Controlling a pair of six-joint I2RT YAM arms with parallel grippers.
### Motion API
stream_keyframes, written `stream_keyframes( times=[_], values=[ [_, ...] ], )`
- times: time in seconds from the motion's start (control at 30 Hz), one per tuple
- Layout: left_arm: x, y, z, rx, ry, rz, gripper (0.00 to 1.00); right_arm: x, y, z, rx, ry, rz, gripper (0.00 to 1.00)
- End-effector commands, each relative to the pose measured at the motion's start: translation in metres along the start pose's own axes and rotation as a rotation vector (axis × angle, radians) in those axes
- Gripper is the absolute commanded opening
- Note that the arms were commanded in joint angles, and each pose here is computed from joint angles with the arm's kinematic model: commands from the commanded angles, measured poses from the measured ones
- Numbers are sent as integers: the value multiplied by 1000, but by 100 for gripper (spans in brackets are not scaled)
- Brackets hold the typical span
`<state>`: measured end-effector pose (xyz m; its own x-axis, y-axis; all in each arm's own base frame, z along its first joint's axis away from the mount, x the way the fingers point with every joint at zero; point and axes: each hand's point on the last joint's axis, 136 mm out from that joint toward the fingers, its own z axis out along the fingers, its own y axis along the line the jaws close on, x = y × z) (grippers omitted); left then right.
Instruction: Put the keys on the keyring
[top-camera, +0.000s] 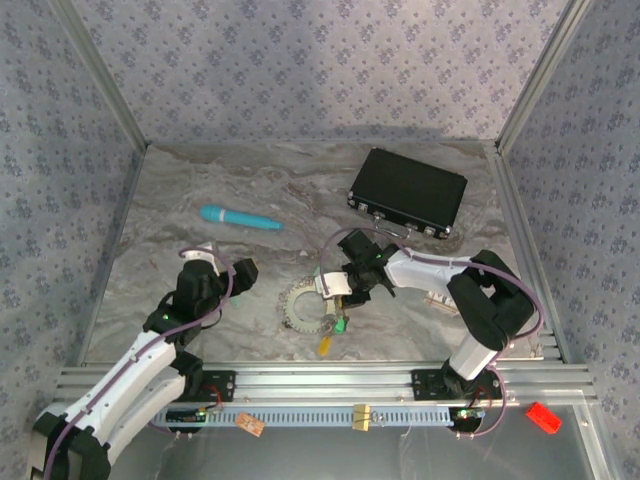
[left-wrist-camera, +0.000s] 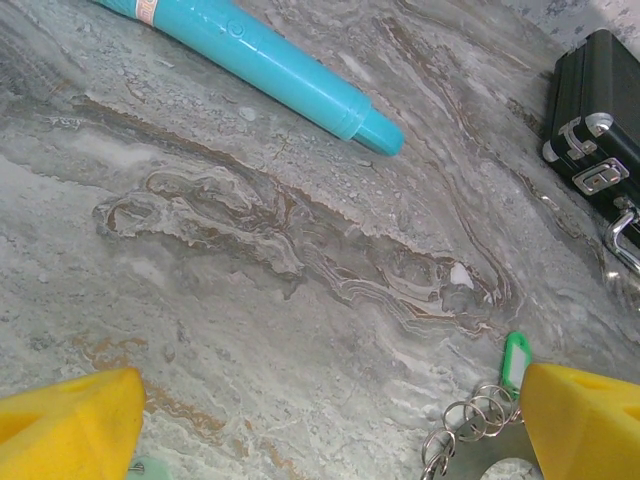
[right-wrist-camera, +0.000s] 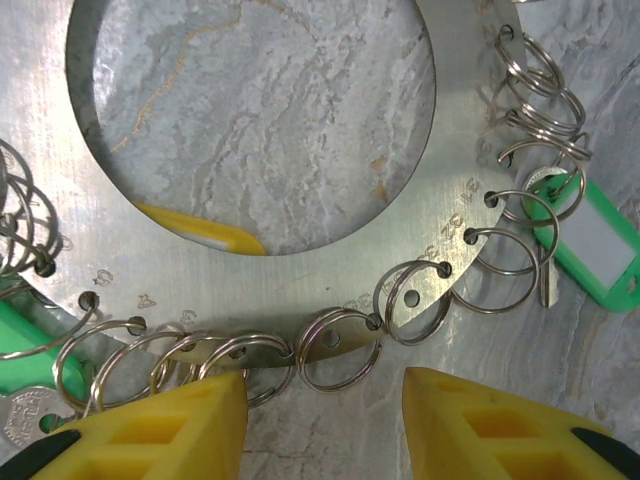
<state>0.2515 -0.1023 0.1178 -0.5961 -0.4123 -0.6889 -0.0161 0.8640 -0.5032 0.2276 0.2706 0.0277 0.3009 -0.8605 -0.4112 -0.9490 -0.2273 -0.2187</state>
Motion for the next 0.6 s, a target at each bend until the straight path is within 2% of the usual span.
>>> stream_keyframes(
  times=[0.0,0.57],
  values=[
    [-2,-1,-1,2,-18,-10,95,-6,2,2,-29,-14,-17,44],
    [-2,2,-5,-4,-26,-21,95,-8,-7,3,0,-8,-15,27]
  ],
)
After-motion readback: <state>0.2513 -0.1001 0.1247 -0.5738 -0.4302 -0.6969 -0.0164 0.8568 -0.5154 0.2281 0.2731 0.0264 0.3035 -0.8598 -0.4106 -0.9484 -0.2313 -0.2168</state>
